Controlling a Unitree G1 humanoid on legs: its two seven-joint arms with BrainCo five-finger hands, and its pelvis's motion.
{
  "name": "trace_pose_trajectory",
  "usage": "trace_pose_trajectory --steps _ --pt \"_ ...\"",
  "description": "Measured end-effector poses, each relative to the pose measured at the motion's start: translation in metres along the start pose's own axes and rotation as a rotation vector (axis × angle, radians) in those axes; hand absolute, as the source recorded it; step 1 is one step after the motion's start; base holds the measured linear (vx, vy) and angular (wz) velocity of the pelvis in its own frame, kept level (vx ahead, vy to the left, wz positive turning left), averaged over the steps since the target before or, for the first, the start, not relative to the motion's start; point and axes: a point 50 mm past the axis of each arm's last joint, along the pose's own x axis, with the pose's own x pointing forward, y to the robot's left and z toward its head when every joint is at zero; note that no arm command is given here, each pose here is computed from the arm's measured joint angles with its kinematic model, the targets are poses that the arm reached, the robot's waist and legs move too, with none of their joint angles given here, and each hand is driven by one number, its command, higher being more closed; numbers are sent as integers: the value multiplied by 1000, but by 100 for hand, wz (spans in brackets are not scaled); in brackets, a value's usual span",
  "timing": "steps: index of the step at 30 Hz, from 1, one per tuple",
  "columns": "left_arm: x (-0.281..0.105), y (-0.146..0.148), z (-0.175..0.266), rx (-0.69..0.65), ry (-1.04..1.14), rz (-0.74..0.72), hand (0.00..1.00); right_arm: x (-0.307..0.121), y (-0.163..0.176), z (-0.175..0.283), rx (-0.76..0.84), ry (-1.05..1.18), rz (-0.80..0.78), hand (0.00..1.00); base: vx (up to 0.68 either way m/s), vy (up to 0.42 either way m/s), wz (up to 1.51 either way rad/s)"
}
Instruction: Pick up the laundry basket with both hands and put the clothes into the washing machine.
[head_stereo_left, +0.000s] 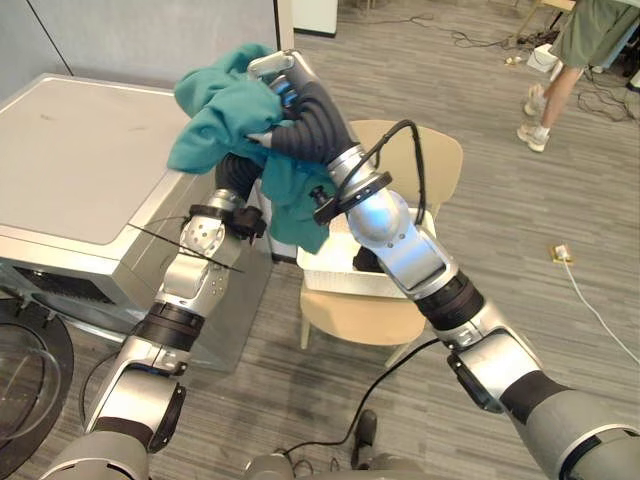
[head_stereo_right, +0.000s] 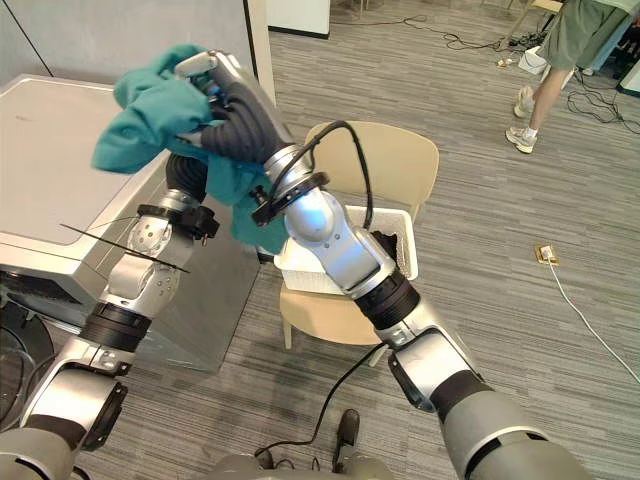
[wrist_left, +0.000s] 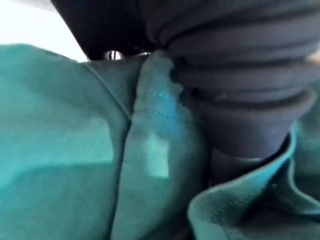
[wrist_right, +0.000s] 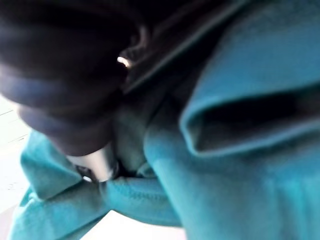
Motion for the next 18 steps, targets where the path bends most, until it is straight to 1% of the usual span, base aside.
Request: trace_pose_trajectory --steps 2,3,7,10,12,18 --pt "1 2 2 22 -5 4 100 -2 1 -2 4 11 -1 100 -1 49 -3" --pt "3 1 5 37 -15 4 100 -4 1 -4 6 18 -1 0 0 57 -2" --pt "10 3 11 49 -35 28 100 -8 3 -7 17 37 -3 0 -5 49 0" --pt "13 17 18 64 -56 99 100 -13 6 -11 28 58 -2 0 0 0 0" --pt "15 20 21 71 -65 116 100 -14 6 -12 29 64 -2 0 0 0 0" --pt "19 22 27 71 -85 147 100 -18 7 -16 46 85 -3 0 0 0 0"
